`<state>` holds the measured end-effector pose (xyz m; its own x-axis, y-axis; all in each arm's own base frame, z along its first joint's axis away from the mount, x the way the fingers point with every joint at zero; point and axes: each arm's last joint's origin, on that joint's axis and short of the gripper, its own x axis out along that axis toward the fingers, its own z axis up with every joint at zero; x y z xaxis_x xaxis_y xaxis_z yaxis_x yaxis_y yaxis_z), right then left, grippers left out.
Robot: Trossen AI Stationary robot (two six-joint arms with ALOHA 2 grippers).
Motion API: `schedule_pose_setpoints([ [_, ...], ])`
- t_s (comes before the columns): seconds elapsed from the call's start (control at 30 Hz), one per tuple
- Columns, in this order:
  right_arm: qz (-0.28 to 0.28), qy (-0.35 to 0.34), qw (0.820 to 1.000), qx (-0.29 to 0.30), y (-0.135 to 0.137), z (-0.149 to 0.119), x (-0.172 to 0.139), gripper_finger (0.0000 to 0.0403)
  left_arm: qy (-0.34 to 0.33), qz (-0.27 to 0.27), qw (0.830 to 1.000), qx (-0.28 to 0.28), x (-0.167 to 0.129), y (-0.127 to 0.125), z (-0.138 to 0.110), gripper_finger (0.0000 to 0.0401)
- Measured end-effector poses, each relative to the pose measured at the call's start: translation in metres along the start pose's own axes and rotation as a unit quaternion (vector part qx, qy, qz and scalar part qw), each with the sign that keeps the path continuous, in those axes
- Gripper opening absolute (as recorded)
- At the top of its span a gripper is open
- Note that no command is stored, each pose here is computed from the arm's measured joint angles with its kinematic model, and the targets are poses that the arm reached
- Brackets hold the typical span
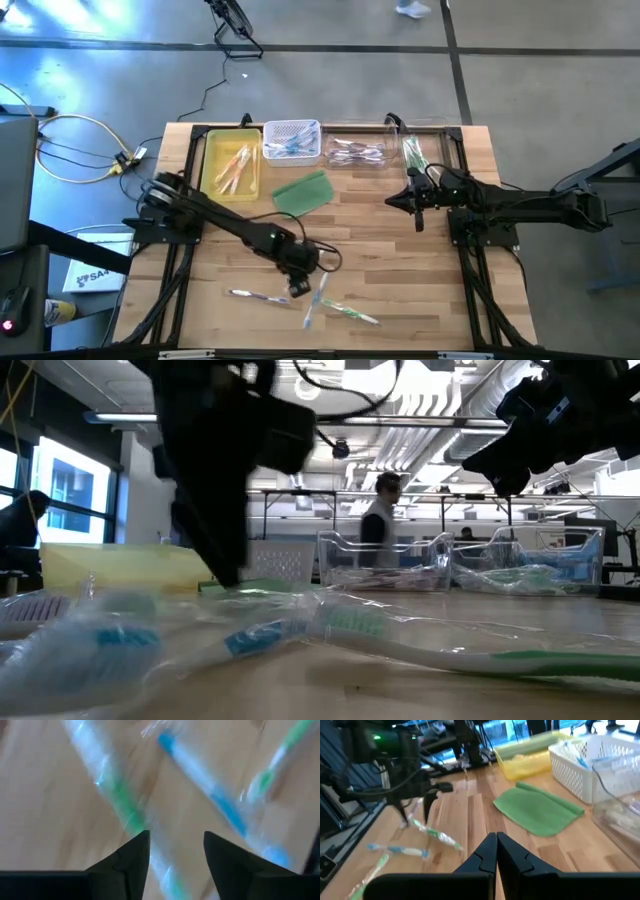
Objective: Pick & Place Toothbrushes
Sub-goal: Put the green toothbrush into the right transparent bin
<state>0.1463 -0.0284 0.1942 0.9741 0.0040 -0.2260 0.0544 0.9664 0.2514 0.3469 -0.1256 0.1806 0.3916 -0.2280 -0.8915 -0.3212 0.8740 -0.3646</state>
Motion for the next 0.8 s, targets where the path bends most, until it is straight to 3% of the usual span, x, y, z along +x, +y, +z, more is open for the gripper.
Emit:
schedule_pose_setpoints([
  [0.3,-0.001,0.005,1.0,0.001,0.0,-0.001,0.001,0.0003,0.013,0.002,1.0,-0.011,0.026,0.002,0.0,0.018],
  [0.8,0.0,-0.001,1.0,-0.002,0.0,0.0,0.001,0.0003,0.002,0.007,1.0,-0.013,0.021,0.009,0.006,0.018],
])
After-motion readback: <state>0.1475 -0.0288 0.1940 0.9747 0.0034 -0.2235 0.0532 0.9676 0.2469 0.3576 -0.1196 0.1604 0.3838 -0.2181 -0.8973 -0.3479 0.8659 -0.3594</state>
